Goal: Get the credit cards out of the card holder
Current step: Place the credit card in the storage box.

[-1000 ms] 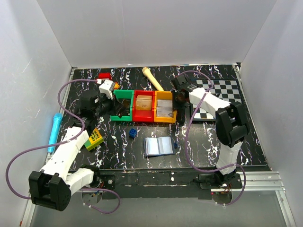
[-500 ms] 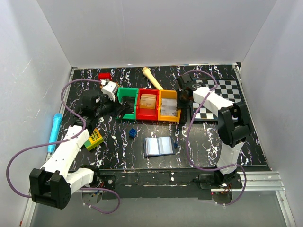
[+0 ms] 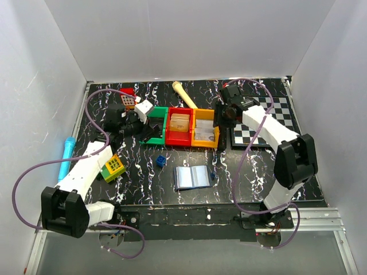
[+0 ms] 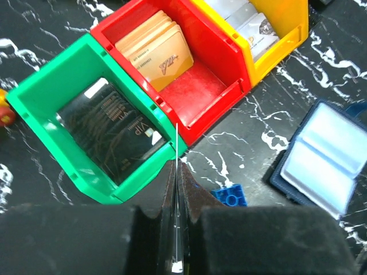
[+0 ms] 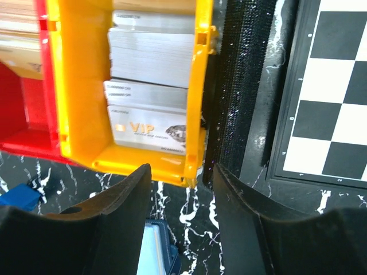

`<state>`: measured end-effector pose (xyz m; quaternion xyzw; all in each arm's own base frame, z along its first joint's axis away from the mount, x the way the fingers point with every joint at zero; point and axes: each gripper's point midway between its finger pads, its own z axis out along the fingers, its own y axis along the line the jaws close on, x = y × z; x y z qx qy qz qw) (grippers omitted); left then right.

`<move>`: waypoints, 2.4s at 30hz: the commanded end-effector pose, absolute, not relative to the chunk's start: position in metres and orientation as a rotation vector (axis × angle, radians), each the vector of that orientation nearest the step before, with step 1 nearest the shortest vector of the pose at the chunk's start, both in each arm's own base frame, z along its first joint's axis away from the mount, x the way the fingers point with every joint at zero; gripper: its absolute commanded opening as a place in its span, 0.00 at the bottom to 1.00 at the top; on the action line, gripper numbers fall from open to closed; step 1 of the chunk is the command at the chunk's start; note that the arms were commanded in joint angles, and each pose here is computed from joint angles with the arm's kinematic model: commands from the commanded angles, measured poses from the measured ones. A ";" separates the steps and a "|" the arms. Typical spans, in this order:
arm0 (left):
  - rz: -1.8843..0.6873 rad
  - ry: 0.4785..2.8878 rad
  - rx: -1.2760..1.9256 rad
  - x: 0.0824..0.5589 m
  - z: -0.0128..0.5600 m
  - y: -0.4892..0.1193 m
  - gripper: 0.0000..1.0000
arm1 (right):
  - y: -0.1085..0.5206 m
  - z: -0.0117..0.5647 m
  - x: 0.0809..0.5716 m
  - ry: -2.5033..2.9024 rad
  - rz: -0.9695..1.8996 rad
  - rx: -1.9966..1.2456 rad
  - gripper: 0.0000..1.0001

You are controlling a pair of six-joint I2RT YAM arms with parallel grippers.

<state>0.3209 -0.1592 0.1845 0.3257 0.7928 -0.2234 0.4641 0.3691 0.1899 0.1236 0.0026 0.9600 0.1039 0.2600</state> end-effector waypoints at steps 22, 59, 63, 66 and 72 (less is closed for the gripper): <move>-0.376 1.460 1.712 0.369 0.152 -0.166 0.00 | 0.228 0.187 0.170 2.331 0.808 -0.336 0.51; -0.572 1.507 1.804 0.368 0.084 -0.170 0.00 | 0.232 0.171 0.168 2.348 0.811 -0.406 0.51; -0.605 1.526 1.797 0.365 0.077 -0.172 0.00 | 0.230 0.171 0.168 2.344 0.802 -0.405 0.51; -0.626 1.542 1.796 0.365 0.072 -0.172 0.00 | 0.230 0.171 0.169 2.342 0.801 -0.404 0.51; -0.618 1.568 1.804 0.370 0.063 -0.170 0.00 | 0.230 0.171 0.170 2.343 0.792 -0.404 0.51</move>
